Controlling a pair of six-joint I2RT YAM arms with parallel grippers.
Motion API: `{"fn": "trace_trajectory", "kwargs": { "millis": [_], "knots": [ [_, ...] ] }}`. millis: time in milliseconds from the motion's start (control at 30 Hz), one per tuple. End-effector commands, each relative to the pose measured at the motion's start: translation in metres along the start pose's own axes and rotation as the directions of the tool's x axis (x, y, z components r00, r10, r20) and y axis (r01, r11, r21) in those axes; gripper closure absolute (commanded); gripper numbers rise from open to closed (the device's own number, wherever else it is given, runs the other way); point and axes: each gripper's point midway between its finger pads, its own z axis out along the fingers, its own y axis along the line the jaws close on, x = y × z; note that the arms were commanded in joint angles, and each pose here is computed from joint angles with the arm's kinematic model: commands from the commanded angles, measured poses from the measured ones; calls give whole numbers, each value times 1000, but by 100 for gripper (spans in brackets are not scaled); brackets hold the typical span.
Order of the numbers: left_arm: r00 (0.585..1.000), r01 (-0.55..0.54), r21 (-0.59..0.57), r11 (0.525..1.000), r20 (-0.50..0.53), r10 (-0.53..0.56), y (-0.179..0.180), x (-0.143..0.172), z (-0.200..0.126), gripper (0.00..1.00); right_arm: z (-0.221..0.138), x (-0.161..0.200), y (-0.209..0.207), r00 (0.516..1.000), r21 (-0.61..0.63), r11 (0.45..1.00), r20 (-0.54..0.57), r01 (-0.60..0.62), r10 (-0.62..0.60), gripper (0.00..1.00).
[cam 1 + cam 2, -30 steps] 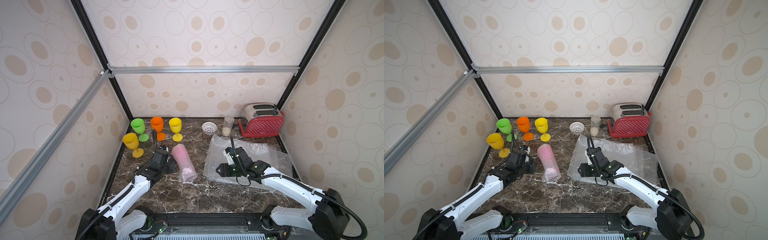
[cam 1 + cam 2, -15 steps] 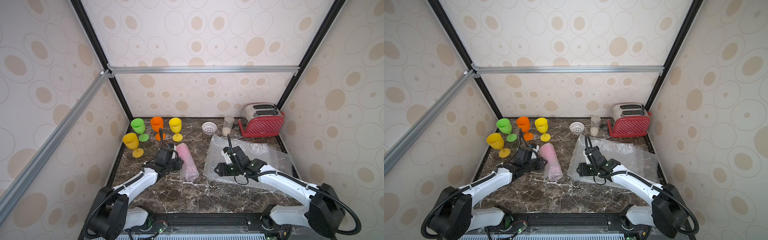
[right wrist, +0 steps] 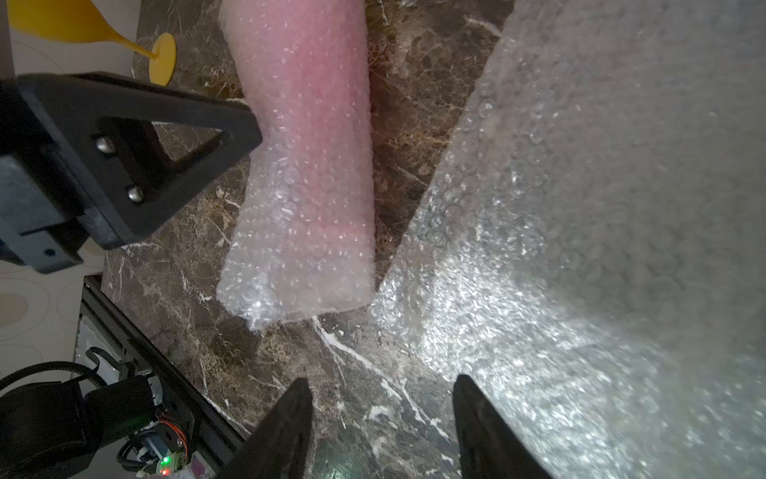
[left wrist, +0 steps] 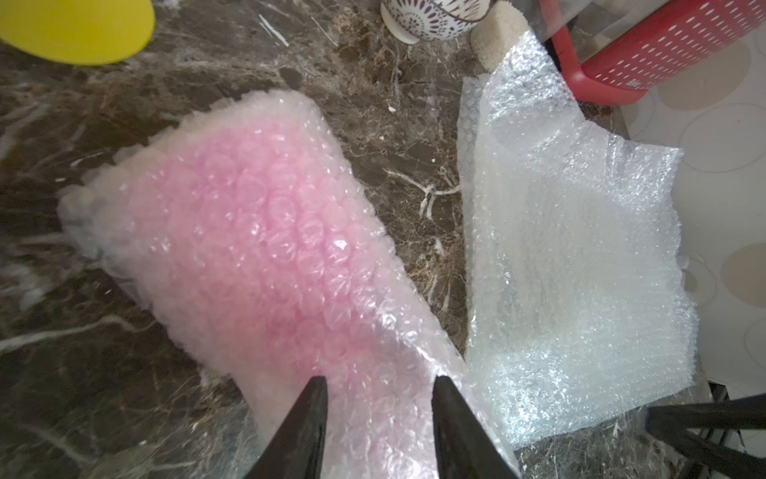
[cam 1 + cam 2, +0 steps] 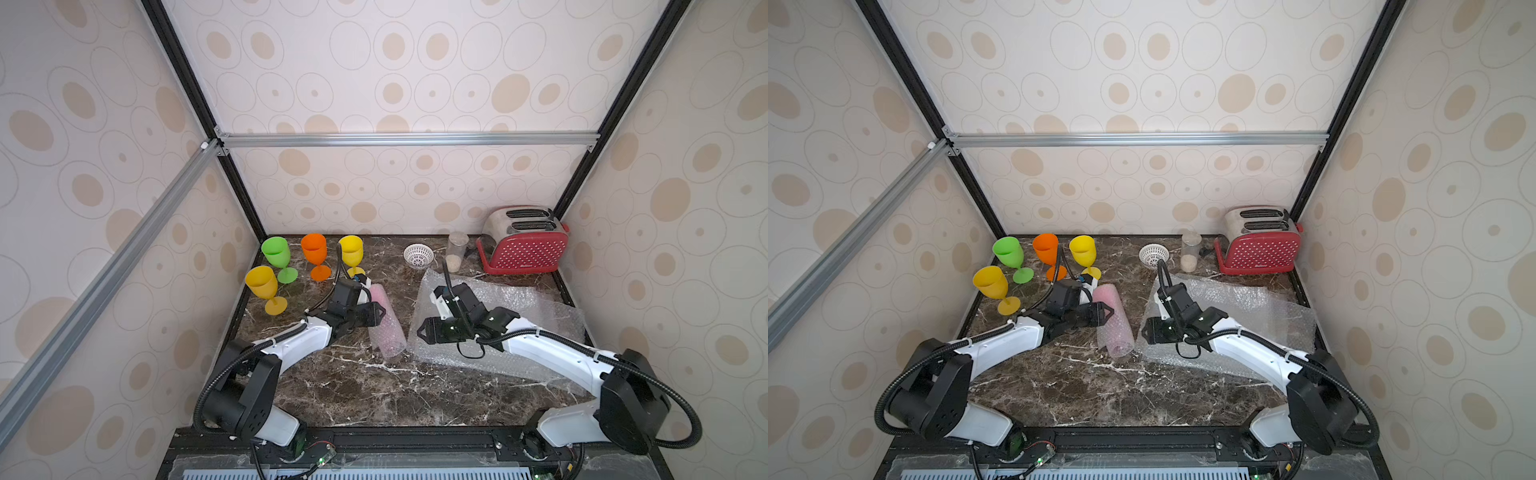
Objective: Unpack wine glasses from bubble wrap
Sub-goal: Move the bubble wrap to the center of the board, then unwrap the bubble wrap at the center of the board.
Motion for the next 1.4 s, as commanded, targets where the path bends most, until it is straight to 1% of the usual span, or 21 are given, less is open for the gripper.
{"fn": "trace_trajectory", "kwargs": {
  "millis": [0,233,367,533,567,600,667,767,833,1000,1167,1267,1367],
  "knots": [
    [999,-14,52,999,30,12,-18,-18,4,58,10,-8,21,999,-44,998,3,37,-37,43],
    [1000,-21,48,999,15,20,-19,-22,13,58,31,-11,48,995,-79,993,-26,89,-91,41],
    [999,-20,73,997,30,18,-25,-28,11,58,45,-10,45,996,-62,995,-41,80,-82,42],
    [999,-28,81,996,33,26,-29,-32,9,58,59,-9,41,996,-50,997,-52,64,-67,45],
    [999,-28,88,996,35,25,-30,-33,8,58,61,-9,41,997,-52,997,-51,62,-65,50],
    [999,-27,92,995,37,24,-32,-34,8,58,63,-9,40,997,-50,997,-55,60,-63,58],
    [999,-30,101,994,46,25,-35,-37,5,58,66,-8,40,996,-50,997,-59,58,-61,65],
    [997,-42,85,995,66,36,-35,-44,-4,57,66,-9,36,997,-34,998,-57,56,-58,69],
    [996,-41,62,997,76,36,-30,-47,-11,56,67,-9,34,997,-27,998,-54,57,-58,71],
    [994,-18,-7,1000,110,18,-10,-49,-34,55,67,-9,20,998,8,999,-54,34,-34,73],
    [990,43,-47,998,138,-36,9,-36,-51,54,64,-11,8,999,22,1000,-43,9,-8,73],
    [988,86,-24,996,130,-82,15,-18,-50,53,64,-11,2,999,31,1000,-48,1,1,73],
    [985,134,35,990,108,-137,14,1,-44,53,63,-11,-2,999,34,999,-47,-10,12,73]
  ]
}}
